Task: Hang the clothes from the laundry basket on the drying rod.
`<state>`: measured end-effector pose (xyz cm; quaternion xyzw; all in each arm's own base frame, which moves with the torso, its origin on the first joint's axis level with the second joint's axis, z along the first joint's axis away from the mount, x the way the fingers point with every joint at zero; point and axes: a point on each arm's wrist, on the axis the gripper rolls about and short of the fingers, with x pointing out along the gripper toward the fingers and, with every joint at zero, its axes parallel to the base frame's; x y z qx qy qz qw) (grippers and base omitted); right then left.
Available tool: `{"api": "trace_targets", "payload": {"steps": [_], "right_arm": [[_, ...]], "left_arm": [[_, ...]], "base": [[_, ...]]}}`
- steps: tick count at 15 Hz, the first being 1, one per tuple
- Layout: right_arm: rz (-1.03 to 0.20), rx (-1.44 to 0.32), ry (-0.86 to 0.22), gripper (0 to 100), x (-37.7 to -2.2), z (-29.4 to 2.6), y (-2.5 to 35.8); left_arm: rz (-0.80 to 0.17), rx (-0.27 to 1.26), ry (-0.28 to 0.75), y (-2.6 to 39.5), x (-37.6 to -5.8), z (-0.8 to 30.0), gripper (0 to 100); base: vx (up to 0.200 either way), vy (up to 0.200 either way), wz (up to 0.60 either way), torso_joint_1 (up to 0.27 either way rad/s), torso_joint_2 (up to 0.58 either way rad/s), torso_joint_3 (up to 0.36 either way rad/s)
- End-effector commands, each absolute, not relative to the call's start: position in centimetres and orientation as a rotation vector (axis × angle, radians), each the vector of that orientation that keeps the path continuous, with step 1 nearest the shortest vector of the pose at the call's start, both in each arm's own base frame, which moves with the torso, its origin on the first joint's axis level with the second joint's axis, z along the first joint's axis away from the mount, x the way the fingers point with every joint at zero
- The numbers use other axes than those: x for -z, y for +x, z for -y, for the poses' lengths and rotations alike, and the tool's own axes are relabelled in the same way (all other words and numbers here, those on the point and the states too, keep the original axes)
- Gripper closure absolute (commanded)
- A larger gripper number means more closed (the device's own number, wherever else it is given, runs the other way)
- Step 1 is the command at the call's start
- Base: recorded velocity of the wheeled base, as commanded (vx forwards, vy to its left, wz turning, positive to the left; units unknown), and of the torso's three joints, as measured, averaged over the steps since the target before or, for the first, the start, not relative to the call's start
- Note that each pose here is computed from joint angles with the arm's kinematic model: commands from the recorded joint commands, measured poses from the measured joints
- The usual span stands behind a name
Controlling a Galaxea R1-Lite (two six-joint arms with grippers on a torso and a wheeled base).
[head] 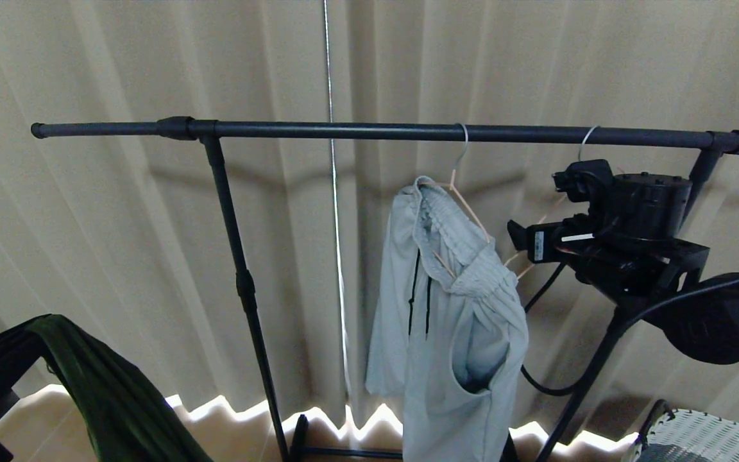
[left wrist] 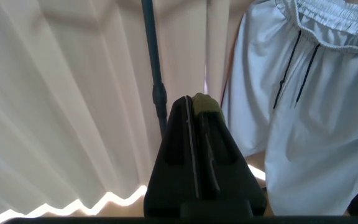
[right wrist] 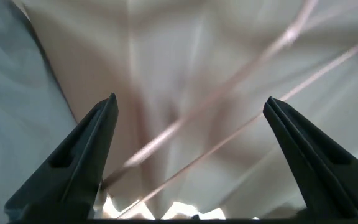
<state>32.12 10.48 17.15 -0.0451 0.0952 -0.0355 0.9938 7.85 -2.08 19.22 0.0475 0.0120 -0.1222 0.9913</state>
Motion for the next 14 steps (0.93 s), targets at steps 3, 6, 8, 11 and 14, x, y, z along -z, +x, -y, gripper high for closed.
{"api": "trace_targets", "payload": {"steps": [3,6,8,11,14], "right_arm": [[-0.193,0.067,-0.091,0,-17.7,-9.2,28.5],[-0.199,0.063,-0.091,0,-17.7,-8.5,26.7],[-0.207,0.078,-0.091,0,-17.5,-7.9,26.4],[-0.192,0.097,-0.081,0,-18.0,-7.0,25.6],[-0.188,0.068,-0.068,0,-18.3,-6.2,25.1]], "left_arm": [[-0.022,0.245,0.095,7.8,-19.2,2.1,100],[-0.022,0.247,0.095,7.8,-19.2,2.1,100],[-0.022,0.247,0.095,7.8,-19.2,2.1,100],[-0.022,0.247,0.095,7.8,-19.2,2.1,100],[-0.015,0.246,0.092,7.7,-19.3,2.1,100]], "base": [[0.0,0.0,0.0,0.0,0.0,0.0],[0.0,0.0,0.0,0.0,0.0,0.0],[0.0,0.0,0.0,0.0,0.0,0.0],[0.0,0.0,0.0,0.0,0.0,0.0],[0.0,0.0,0.0,0.0,0.0,0.0]]}}
